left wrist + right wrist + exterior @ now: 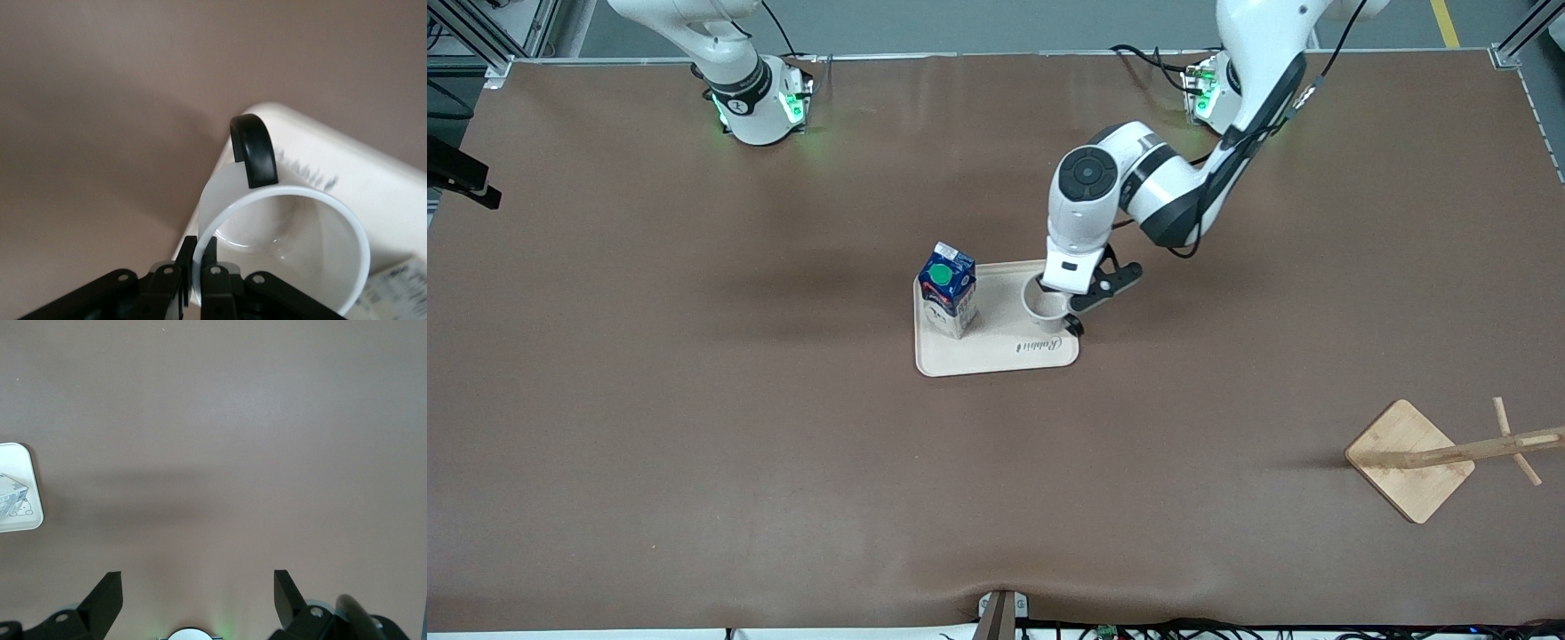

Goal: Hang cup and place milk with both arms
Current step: 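Close the left gripper on the white mug's rim, then lift the white mug with the left gripper toward the wooden stand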

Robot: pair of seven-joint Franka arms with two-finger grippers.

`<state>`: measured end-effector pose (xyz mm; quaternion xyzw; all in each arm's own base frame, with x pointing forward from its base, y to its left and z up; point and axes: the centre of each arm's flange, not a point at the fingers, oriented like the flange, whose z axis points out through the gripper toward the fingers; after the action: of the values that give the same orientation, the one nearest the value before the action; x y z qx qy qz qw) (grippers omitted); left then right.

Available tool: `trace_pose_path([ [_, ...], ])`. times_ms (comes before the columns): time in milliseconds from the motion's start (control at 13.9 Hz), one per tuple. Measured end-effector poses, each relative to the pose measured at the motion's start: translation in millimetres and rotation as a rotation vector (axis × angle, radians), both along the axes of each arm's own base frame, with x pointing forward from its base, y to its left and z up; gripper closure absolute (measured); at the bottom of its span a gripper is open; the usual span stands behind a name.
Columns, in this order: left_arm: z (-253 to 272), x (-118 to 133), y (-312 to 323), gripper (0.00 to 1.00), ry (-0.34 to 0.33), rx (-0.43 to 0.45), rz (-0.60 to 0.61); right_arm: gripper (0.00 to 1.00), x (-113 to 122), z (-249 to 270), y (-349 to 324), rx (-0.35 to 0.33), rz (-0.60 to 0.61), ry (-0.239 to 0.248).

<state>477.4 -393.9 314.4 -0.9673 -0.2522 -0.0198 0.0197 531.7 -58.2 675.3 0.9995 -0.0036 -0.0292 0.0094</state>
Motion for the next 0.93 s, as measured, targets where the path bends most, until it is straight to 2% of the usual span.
trace_pose_path([
  [143, 43.8, 22.1, 30.4, 0.93, -0.052, 0.015, -0.028, 0.00, 0.3, 0.2, -0.2, 0.000, 0.000, -0.003],
  [359, 102.2, 52.7, 90.5, 0.93, -0.097, 0.056, -0.101, 0.00, 1.3, 0.9, 0.2, -0.001, 0.001, -0.011],
  [502, 131.1, 72.3, 142.4, 0.93, -0.099, 0.094, -0.168, 0.00, 1.7, 1.0, 0.6, -0.001, 0.002, -0.013],
  [717, 154.7, 96.7, 217.8, 0.93, -0.095, 0.128, -0.235, 0.00, 6.2, 2.7, 3.0, -0.005, 0.008, -0.044],
  [932, 182.4, 117.0, 270.1, 0.93, -0.101, 0.115, -0.292, 0.00, 8.4, 2.4, 10.0, -0.005, 0.021, -0.050],
])
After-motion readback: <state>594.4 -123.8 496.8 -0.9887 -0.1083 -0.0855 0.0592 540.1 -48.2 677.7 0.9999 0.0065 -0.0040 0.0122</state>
